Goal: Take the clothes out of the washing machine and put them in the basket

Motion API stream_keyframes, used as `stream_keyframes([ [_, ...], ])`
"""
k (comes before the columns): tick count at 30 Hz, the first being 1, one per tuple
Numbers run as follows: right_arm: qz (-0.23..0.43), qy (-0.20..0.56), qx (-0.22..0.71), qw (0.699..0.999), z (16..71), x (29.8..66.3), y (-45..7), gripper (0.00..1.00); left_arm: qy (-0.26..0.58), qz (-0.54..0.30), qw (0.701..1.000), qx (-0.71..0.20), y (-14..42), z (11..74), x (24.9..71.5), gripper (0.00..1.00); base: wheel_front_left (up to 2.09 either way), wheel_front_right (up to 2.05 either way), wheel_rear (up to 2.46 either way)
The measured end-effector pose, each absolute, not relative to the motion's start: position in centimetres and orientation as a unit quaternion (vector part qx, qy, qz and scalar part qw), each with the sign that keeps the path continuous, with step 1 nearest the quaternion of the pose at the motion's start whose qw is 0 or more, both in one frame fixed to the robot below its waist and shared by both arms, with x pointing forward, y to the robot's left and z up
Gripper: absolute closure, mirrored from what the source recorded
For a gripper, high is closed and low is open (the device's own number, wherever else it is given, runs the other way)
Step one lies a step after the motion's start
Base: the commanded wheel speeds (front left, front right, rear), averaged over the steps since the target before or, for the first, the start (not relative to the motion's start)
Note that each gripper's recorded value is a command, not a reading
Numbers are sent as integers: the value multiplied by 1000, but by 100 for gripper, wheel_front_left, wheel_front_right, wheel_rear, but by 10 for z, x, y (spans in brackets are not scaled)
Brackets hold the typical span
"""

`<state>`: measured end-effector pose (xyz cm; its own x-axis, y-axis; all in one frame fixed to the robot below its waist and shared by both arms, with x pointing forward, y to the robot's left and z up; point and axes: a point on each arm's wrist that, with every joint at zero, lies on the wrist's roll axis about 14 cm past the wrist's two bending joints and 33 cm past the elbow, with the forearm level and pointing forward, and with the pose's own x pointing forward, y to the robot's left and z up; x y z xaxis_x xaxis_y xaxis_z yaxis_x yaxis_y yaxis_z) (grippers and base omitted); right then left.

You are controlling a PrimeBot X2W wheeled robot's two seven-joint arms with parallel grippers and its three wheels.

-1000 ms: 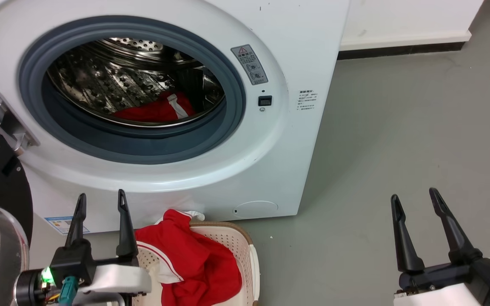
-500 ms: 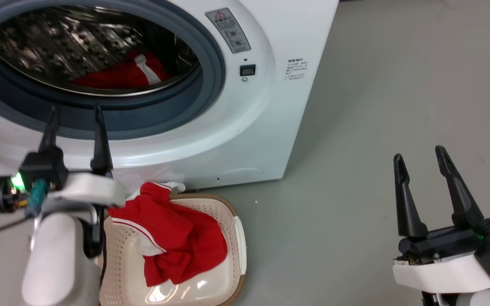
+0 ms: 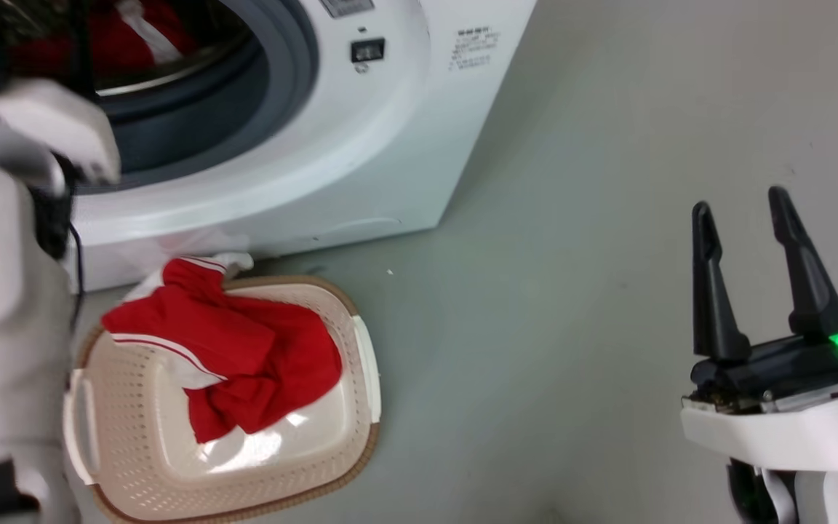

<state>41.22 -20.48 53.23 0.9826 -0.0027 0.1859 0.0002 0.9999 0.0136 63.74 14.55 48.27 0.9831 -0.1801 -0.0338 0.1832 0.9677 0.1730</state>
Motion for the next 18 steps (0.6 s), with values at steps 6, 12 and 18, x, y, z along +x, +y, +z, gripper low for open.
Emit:
stream_keyframes([
  [6,-12,-83,5,996,521,425,-214,0,80,-104,986,102,141,455,682,0,0,0,0],
  [12,-19,-69,6,997,506,438,-220,0,173,-104,973,108,140,421,714,0,0,0,0],
  [18,-23,-58,8,998,493,447,-224,0,254,-104,955,110,140,391,735,0,0,0,0],
])
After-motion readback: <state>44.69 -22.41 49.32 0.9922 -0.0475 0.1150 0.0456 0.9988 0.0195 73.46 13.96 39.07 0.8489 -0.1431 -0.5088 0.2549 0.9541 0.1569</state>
